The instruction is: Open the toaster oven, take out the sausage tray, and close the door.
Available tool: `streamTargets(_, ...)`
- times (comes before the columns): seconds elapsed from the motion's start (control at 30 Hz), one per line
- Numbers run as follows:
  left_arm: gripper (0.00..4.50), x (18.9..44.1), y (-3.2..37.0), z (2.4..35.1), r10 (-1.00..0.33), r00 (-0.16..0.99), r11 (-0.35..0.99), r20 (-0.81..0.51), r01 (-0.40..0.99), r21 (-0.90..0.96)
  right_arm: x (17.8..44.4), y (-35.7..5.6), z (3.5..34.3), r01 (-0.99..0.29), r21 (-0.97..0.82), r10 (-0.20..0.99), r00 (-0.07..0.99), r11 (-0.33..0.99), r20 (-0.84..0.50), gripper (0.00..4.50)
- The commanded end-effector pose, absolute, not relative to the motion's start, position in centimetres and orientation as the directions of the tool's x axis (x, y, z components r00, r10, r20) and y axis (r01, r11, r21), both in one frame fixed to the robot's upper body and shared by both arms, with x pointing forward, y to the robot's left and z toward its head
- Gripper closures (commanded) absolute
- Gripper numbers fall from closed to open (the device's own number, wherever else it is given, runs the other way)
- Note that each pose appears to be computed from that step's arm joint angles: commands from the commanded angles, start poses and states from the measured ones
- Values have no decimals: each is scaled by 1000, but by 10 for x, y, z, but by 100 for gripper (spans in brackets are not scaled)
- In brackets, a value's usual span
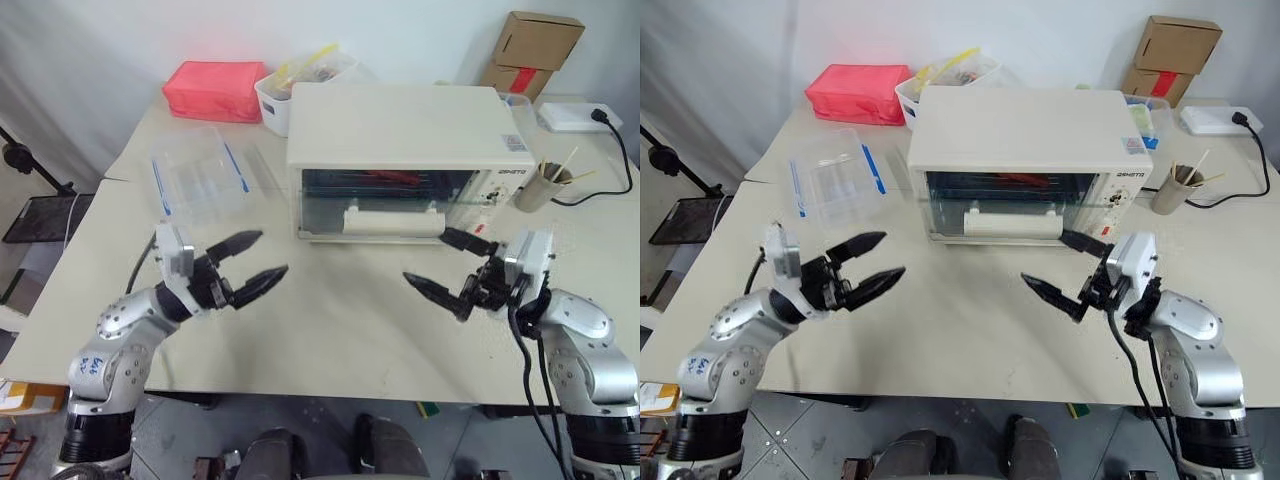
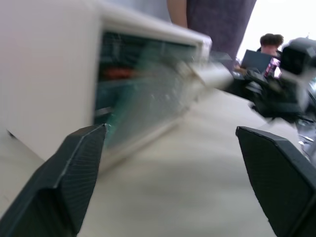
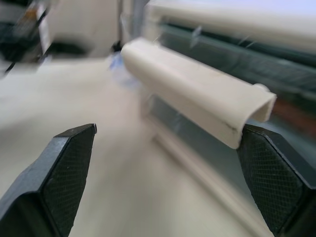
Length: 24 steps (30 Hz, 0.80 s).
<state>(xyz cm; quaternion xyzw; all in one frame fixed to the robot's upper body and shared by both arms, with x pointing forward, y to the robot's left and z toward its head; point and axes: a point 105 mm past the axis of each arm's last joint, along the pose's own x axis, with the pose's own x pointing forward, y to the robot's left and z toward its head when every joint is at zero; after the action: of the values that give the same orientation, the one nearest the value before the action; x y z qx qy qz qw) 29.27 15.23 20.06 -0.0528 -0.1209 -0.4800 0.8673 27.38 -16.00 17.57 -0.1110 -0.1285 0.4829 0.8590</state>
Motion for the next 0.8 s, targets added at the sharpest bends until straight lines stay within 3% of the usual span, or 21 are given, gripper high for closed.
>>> streamTargets(0.03, 129, 304, 154, 212, -817, 495, 533, 296, 844, 59, 268, -157, 182, -785, -397, 874, 471, 476, 119, 0)
streamTargets(0.27, 347, 349, 126, 214, -808, 499, 544, 313, 836, 73, 270, -157, 176, -766, -462, 883, 459, 447, 95, 0)
streamTargets(0.37, 440, 357, 112, 207, -831, 471, 516, 296, 851, 93, 270, -157, 174, -760, -480, 886, 455, 438, 88, 0)
streamTargets(0.6, 448, 356, 89, 195, -872, 398, 438, 286, 894, 92, 267, -162, 170, -740, -495, 873, 479, 455, 87, 0)
streamTargets(0.8, 448, 346, 72, 180, -923, 304, 335, 235, 936, 107, 245, -187, 150, -661, -478, 780, 620, 579, 88, 0)
